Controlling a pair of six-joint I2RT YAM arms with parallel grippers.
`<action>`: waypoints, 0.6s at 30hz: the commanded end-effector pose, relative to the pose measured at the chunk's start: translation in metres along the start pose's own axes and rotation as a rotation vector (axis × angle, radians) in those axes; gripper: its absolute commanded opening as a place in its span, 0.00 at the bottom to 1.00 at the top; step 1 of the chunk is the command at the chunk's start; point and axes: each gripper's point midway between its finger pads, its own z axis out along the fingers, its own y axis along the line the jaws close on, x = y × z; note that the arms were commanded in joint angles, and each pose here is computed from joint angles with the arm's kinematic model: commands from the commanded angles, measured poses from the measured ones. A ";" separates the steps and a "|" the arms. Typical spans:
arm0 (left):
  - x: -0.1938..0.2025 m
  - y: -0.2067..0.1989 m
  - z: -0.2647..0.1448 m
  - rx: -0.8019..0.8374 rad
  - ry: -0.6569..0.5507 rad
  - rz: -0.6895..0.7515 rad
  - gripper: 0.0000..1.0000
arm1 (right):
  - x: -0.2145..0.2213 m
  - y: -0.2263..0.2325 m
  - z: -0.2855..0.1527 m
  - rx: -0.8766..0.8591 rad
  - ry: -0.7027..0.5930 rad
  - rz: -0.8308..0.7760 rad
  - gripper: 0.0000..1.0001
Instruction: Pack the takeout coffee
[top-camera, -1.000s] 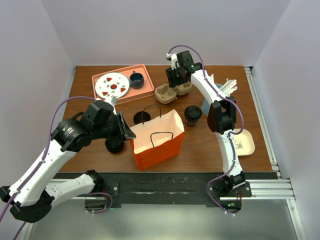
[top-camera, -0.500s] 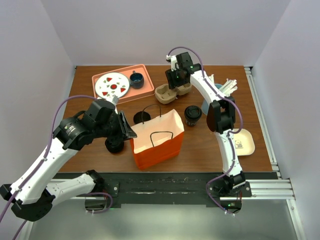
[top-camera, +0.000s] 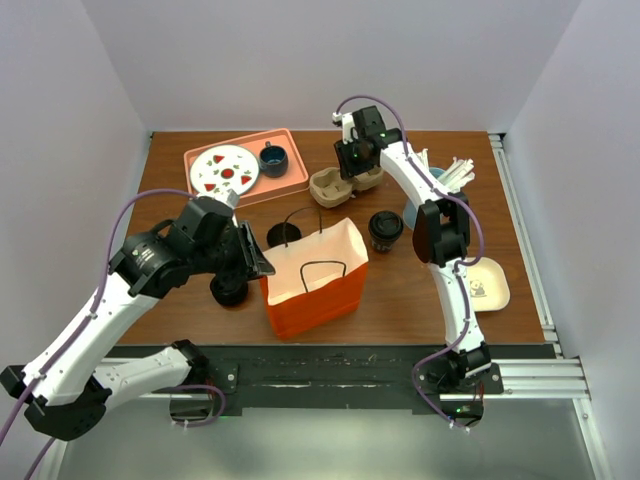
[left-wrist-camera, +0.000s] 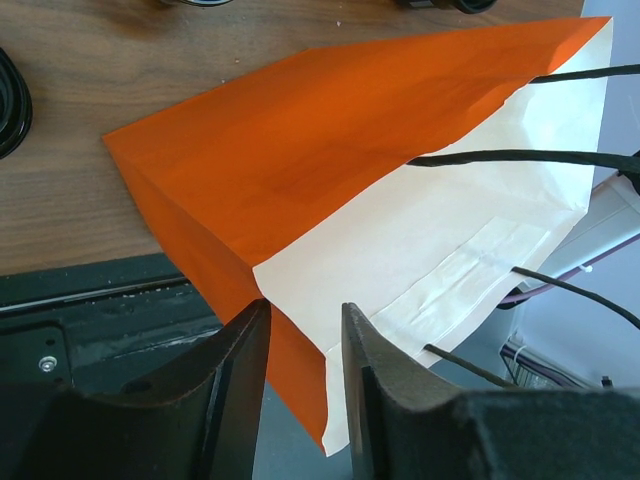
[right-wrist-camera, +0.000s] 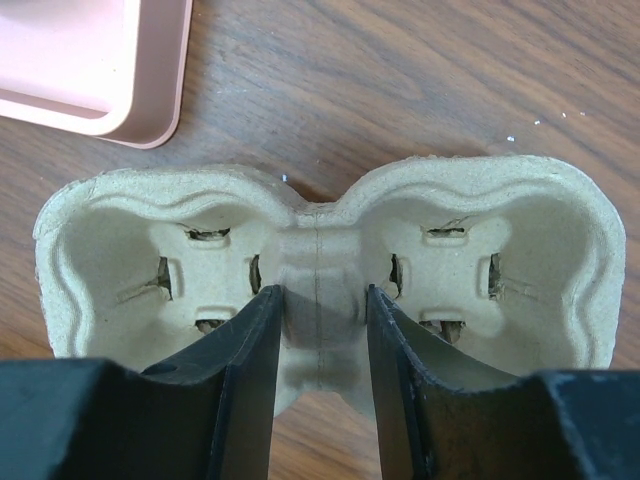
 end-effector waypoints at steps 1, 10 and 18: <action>-0.013 -0.014 -0.008 0.052 -0.050 0.035 0.40 | -0.042 -0.002 -0.030 0.014 -0.117 -0.022 0.37; -0.017 -0.016 -0.008 0.058 -0.065 0.049 0.42 | -0.071 -0.006 -0.054 0.051 -0.216 0.004 0.39; -0.019 -0.016 -0.010 0.058 -0.077 0.057 0.43 | -0.102 -0.008 -0.081 0.069 -0.332 0.065 0.40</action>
